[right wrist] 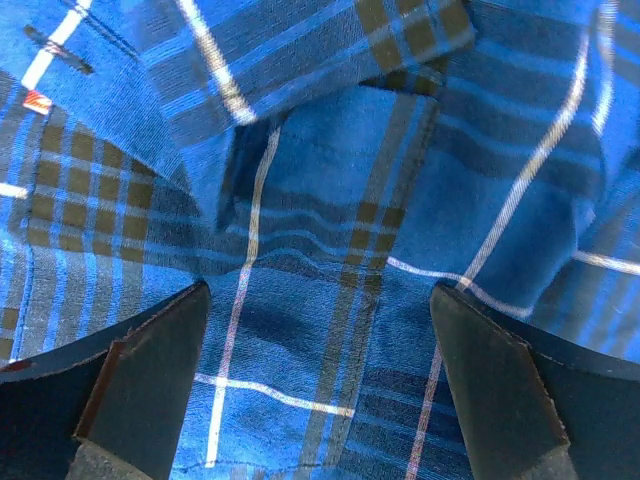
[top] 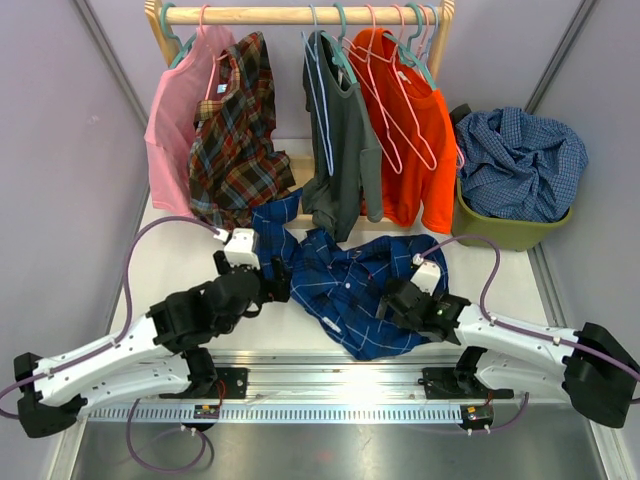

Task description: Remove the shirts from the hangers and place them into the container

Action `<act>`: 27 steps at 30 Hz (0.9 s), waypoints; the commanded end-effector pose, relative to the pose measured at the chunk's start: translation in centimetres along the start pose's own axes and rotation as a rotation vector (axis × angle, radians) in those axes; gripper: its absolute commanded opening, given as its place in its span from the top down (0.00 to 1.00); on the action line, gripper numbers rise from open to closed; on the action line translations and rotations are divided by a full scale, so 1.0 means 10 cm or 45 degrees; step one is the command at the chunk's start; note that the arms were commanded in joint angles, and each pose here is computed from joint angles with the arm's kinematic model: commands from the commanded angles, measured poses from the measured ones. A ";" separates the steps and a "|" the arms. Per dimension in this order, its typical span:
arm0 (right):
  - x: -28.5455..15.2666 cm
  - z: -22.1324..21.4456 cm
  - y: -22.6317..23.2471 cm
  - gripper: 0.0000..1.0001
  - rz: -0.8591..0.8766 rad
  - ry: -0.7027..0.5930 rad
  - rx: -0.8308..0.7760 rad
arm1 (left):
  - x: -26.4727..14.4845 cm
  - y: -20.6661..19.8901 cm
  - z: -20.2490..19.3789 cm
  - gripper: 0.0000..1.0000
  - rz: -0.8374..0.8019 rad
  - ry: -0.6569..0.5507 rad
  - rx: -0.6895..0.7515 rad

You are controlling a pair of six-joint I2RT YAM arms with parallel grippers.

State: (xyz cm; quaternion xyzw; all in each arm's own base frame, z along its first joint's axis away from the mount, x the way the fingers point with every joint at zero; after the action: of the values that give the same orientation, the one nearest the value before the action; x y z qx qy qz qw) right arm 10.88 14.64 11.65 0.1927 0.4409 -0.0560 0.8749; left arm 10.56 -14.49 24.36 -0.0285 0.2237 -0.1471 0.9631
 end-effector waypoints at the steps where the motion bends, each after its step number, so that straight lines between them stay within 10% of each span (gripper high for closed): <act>1: 0.08 -0.01 0.23 0.00 0.241 -0.027 0.180 | -0.10 0.10 0.08 0.01 0.039 -0.073 -0.083; 14: 0.56 -0.29 0.95 0.00 0.765 0.278 0.175 | -0.37 0.32 0.15 0.01 0.022 -0.165 -0.215; 27: 0.25 -0.06 1.76 0.00 0.799 0.118 -0.253 | -0.38 0.38 0.07 0.01 0.028 -0.185 -0.253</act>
State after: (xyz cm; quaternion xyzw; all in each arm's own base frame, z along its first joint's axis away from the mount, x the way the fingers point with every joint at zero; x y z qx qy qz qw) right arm 16.75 29.07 12.73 0.3069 0.4224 0.2480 0.8160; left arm 8.30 -9.61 25.82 -0.1146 0.1828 -0.1278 0.9680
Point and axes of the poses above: each gripper's point midway between its finger pads, its own x axis out along the fingers, its own y axis along the line the jaws close on, z = x × y, the point moved 10 cm from there along -x, back along the fingers, and after that the axes turned 7 degrees about x, right-handed, at the moved point
